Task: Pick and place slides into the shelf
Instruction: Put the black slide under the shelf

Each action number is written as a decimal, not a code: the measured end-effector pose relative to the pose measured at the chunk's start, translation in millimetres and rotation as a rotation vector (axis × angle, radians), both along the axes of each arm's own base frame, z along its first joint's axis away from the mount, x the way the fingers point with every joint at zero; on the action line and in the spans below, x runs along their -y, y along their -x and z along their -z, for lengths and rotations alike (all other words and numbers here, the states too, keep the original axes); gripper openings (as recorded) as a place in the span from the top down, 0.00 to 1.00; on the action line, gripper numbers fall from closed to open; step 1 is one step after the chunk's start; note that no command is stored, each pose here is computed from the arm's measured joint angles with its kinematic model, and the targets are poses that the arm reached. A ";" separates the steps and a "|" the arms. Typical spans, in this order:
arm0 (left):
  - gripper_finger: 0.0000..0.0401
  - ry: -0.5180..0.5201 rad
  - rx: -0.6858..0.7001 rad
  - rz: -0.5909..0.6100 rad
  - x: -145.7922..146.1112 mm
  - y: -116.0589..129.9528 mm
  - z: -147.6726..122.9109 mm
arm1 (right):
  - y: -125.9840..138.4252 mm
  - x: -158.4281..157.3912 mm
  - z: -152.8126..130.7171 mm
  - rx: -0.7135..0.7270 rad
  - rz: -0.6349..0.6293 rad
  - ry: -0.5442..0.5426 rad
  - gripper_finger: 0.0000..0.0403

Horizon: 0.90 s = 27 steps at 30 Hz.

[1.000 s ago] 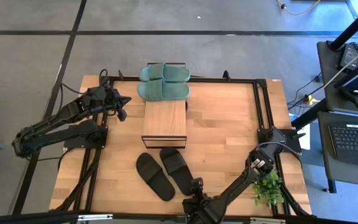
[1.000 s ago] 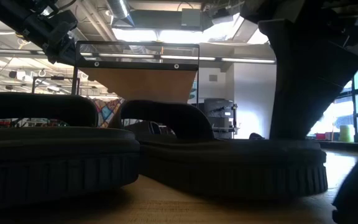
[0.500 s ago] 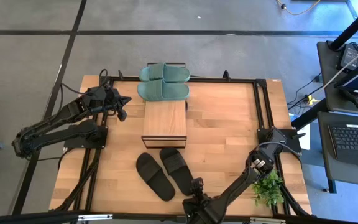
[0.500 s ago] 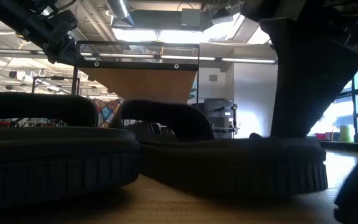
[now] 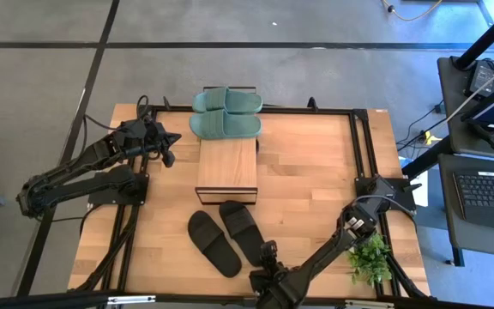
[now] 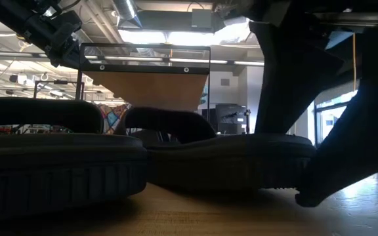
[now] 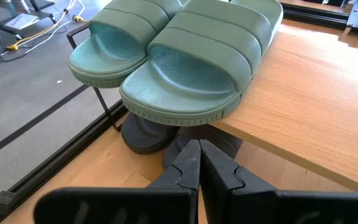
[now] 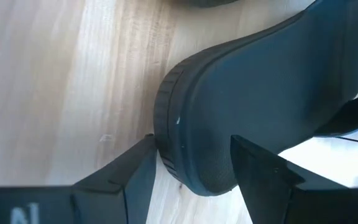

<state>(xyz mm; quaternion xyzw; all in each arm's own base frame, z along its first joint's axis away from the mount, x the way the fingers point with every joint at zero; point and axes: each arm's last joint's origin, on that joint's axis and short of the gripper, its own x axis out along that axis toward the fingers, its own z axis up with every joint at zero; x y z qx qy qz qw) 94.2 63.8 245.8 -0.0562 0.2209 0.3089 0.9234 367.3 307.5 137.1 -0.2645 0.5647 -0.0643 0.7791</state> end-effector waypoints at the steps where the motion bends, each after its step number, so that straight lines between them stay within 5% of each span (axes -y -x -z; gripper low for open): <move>1: 1.00 0.000 0.000 0.000 0.0 0.0 0.1 | -0.3 0.5 0.0 0.000 0.003 0.000 0.49; 6: 1.00 0.000 0.000 0.000 0.0 0.0 -0.1 | -1.9 2.5 0.4 -0.014 0.012 -0.018 0.59; 13: 1.00 0.000 0.000 0.000 0.0 0.0 0.1 | -2.3 2.3 0.5 -0.012 0.013 -0.023 0.89; 27: 1.00 0.002 0.001 -0.001 0.0 0.0 0.1 | 4.0 7.8 -2.3 0.002 0.168 -0.009 0.89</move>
